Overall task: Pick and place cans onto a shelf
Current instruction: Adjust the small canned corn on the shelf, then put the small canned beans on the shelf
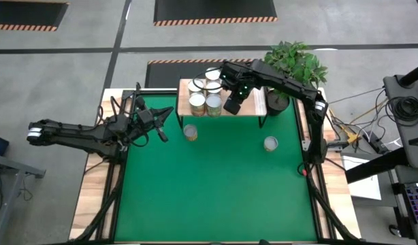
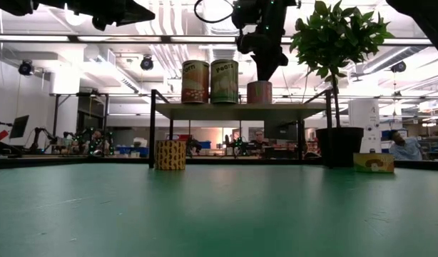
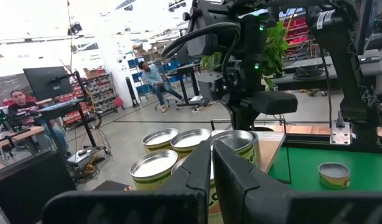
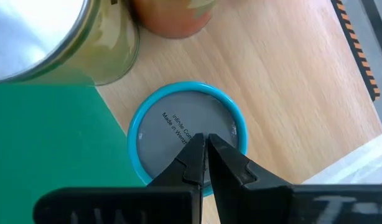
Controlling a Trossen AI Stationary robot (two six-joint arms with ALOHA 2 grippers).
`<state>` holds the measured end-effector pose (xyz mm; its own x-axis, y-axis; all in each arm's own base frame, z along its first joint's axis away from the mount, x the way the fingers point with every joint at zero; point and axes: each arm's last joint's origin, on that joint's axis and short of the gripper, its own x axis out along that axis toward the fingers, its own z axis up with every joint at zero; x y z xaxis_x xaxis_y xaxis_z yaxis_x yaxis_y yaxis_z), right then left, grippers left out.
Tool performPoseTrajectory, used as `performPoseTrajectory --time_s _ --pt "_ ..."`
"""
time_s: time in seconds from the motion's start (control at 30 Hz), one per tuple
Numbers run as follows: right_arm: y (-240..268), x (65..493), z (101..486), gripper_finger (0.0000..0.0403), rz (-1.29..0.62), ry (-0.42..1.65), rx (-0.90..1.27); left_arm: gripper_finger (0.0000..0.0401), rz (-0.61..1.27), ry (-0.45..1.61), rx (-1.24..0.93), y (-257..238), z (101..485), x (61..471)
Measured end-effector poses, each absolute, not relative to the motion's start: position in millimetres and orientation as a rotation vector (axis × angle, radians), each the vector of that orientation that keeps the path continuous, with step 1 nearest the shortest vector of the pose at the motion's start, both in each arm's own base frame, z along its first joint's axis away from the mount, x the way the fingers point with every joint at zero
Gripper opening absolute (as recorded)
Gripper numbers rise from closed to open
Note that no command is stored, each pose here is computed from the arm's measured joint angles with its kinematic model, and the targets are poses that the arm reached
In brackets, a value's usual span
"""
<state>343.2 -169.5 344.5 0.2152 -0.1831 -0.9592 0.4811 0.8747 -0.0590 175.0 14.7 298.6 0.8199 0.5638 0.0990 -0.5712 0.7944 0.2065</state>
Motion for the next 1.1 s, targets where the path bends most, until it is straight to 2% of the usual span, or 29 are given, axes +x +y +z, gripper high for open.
performPoseTrajectory --time_s 0.6,1.1 --pt "-163.1 341.0 348.1 0.0012 -0.478 1.287 0.282 0.0000 0.610 -0.035 0.228 14.7 298.9 174.9" --pt "-151.0 336.8 366.4 0.0012 -0.531 1.209 0.206 0.0000 0.610 -0.037 0.225 14.7 299.0 174.9"
